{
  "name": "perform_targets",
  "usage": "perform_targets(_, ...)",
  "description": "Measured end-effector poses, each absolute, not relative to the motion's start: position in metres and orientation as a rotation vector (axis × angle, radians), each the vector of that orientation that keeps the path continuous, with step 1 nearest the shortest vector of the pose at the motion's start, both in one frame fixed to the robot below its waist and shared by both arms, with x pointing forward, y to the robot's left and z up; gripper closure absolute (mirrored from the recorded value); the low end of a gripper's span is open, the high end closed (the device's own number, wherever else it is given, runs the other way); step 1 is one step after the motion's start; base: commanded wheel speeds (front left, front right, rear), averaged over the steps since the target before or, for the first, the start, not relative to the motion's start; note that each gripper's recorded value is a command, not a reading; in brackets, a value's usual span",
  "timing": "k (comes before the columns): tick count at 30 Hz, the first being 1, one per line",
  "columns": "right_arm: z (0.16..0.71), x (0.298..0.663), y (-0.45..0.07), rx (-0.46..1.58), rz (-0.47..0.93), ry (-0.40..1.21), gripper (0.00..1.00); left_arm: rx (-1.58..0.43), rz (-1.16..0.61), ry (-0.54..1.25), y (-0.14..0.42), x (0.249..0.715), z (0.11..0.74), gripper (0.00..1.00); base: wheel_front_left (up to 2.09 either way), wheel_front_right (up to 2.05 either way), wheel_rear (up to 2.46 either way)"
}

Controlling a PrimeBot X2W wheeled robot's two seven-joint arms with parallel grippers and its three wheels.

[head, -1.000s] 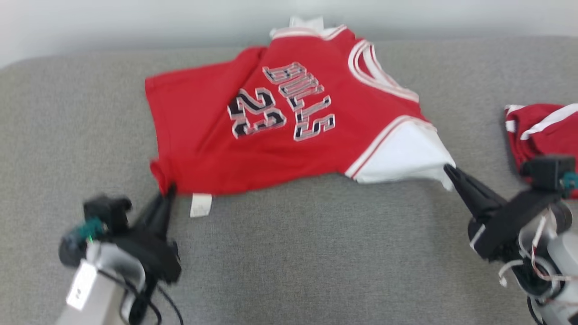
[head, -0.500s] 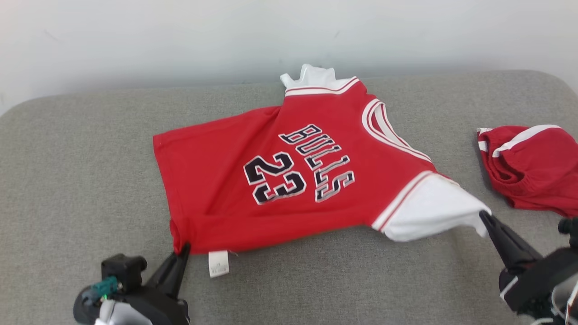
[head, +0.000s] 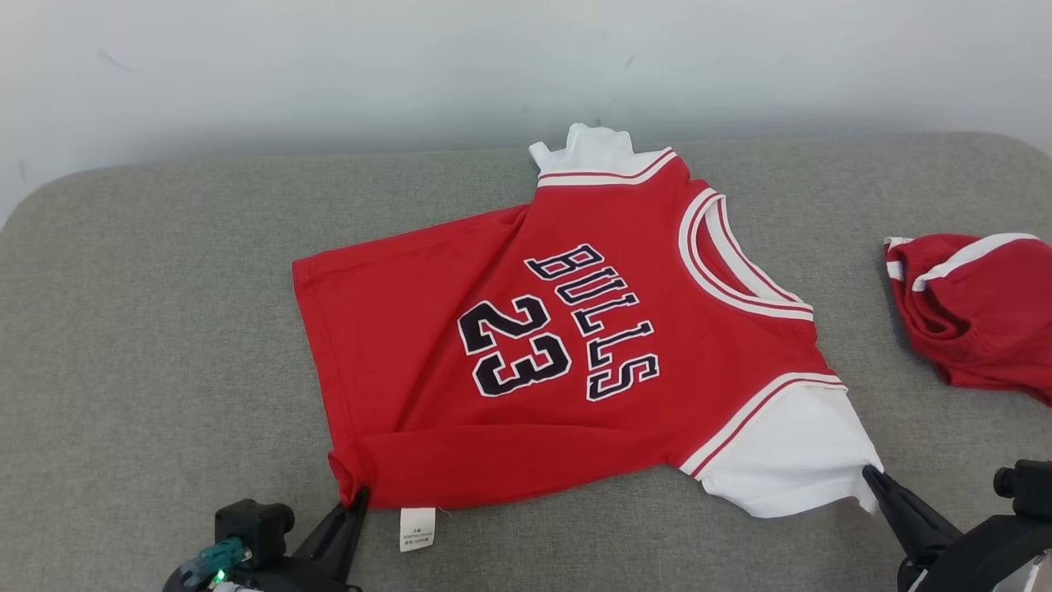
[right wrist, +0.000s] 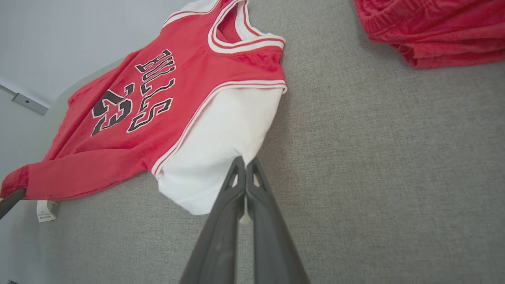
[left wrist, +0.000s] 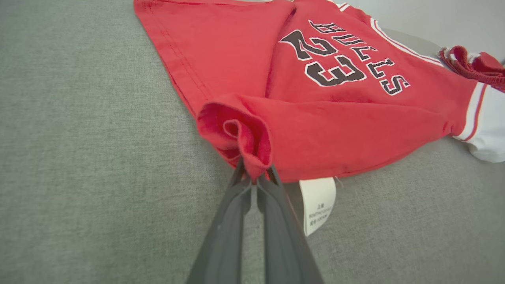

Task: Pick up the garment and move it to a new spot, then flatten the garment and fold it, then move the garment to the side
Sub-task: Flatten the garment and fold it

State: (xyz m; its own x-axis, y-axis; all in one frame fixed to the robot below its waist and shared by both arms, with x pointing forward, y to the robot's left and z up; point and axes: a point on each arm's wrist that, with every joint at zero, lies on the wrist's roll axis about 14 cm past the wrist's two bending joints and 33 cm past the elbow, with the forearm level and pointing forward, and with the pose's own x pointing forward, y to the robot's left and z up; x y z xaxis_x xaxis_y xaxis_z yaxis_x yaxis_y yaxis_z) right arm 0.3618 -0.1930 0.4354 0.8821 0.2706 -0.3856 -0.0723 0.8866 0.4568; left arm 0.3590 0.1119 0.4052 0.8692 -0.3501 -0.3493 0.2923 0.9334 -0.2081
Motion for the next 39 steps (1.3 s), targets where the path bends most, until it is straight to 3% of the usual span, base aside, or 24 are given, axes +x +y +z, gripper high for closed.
perform_targets(5, 0.432, 0.363, -0.19, 0.431, 0.186, 0.482, 1.0, -0.145, -0.331, 0.411, 0.112, 0.358, 0.401, 1.0, 0.0, 0.0, 0.0)
perform_targets(6, 0.433, 0.365, -0.19, 0.422, 0.19, 0.478, 1.0, -0.145, -0.329, 0.411, 0.112, 0.358, 0.401, 0.93, 0.0, 0.0, 0.0)
perform_targets(7, 0.434, 0.367, -0.191, 0.415, 0.191, 0.473, 1.0, -0.144, -0.324, 0.412, 0.113, 0.358, 0.401, 0.76, 0.0, 0.0, 0.0)
perform_targets(8, 0.435, 0.368, -0.192, 0.411, 0.191, 0.471, 1.0, -0.14, -0.32, 0.414, 0.114, 0.358, 0.4, 0.23, 0.0, 0.0, 0.0)
perform_targets(9, 0.434, 0.368, -0.194, 0.405, 0.186, 0.479, 1.0, -0.136, -0.309, 0.414, 0.116, 0.358, 0.4, 0.23, 0.0, 0.0, 0.0)
perform_targets(10, 0.434, 0.368, -0.195, 0.396, 0.183, 0.483, 0.98, -0.134, -0.298, 0.412, 0.118, 0.359, 0.4, 0.0, 0.0, 0.0, 0.0)
perform_targets(12, 0.433, 0.369, -0.197, 0.384, 0.177, 0.484, 0.0, -0.129, -0.278, 0.403, 0.122, 0.36, 0.402, 0.0, 0.0, 0.0, 0.0)
perform_targets(23, 0.46, 0.378, -0.202, 0.323, 0.166, 0.385, 0.0, -0.11, -0.173, 0.296, 0.148, 0.36, 0.428, 0.0, 0.0, 0.0, 0.0)
perform_targets(39, 0.472, 0.374, -0.196, 0.295, 0.18, 0.351, 0.0, -0.092, -0.238, 0.416, 0.126, 0.341, 0.409, 0.0, 0.0, 0.0, 0.0)
